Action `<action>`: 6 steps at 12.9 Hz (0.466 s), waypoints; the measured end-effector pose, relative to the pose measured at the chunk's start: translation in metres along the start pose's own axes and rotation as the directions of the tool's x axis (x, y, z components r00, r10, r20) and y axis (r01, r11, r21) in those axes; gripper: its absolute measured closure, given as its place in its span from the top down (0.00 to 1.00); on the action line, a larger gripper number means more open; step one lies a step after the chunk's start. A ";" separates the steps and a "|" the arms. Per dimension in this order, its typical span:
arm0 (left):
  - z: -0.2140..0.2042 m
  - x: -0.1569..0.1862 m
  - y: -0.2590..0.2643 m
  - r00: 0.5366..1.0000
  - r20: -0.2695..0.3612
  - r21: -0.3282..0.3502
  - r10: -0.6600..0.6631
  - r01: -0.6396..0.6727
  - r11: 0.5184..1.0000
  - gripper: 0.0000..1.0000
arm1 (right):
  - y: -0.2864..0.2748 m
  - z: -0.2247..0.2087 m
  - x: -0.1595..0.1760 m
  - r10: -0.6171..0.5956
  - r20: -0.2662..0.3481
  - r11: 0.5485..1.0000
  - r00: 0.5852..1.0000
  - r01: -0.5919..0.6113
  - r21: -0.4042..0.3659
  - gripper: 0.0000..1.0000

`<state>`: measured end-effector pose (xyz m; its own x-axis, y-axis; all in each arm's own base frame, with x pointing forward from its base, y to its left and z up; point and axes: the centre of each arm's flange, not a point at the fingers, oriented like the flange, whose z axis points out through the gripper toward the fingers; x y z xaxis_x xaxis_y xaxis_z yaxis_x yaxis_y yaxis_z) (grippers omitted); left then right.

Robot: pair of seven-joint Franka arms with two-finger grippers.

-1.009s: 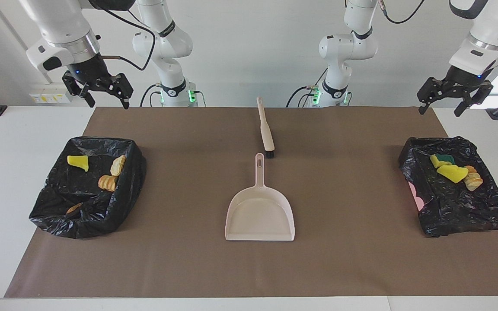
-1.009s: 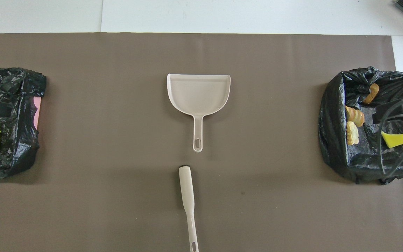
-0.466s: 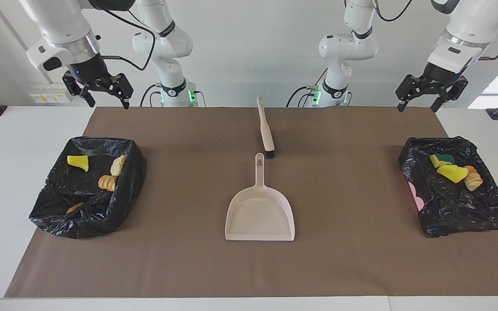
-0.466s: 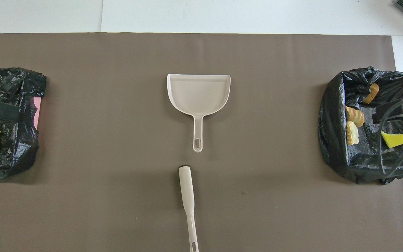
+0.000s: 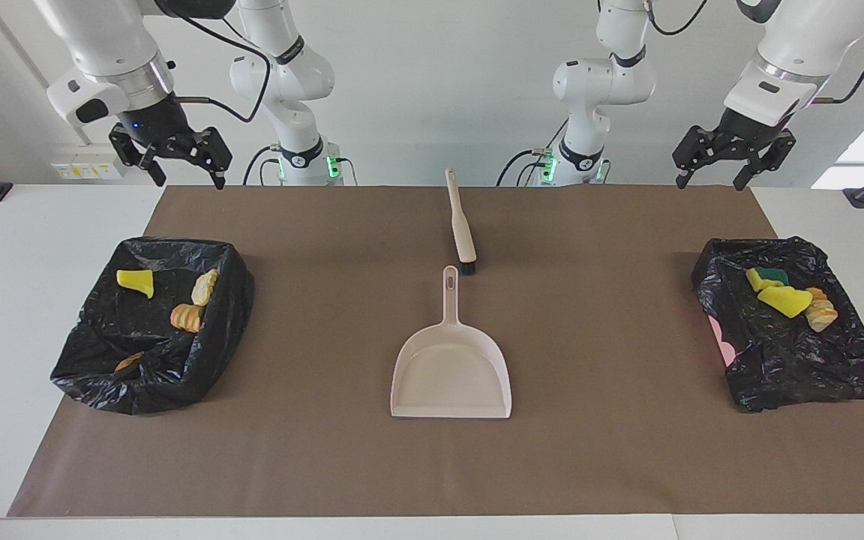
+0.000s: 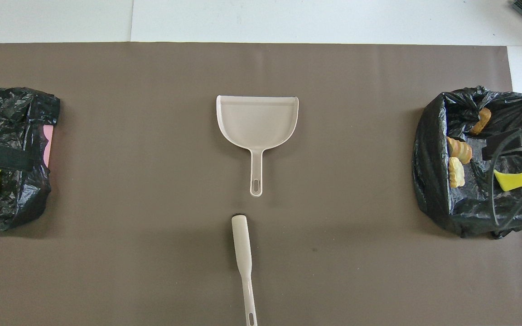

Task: Sweep and dump trash in bin

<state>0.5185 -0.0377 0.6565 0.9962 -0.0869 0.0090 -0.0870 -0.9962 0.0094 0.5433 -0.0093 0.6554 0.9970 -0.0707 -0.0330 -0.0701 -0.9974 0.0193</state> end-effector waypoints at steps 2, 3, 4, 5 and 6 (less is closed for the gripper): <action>0.000 -0.001 -0.002 1.000 0.000 0.000 -0.004 0.004 1.000 1.00 | 0.000 0.000 0.000 0.000 0.004 1.000 1.000 0.000 0.000 1.00; 0.000 -0.001 -0.003 1.000 -0.001 0.000 -0.008 0.008 1.000 1.00 | 0.000 0.000 -0.001 0.000 0.005 1.000 1.000 0.000 0.000 1.00; 0.000 -0.001 -0.003 1.000 -0.001 0.000 -0.009 0.009 1.000 1.00 | 0.000 0.000 -0.001 0.000 0.006 1.000 1.000 0.000 0.000 1.00; 0.000 -0.001 -0.004 1.000 -0.001 0.000 -0.010 0.010 1.000 1.00 | 0.000 0.001 -0.001 0.000 0.006 1.000 1.000 0.000 0.000 1.00; 0.000 -0.001 -0.004 1.000 -0.002 0.000 -0.010 0.010 1.000 1.00 | 0.000 0.001 -0.001 0.000 0.006 1.000 1.000 0.000 0.000 1.00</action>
<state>0.5182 -0.0337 0.6568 0.9970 -0.0771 0.0105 -0.0772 -0.9970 0.0098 0.5426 -0.0091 0.6548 0.9967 -0.0705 -0.0395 -0.0697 -0.9974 0.0196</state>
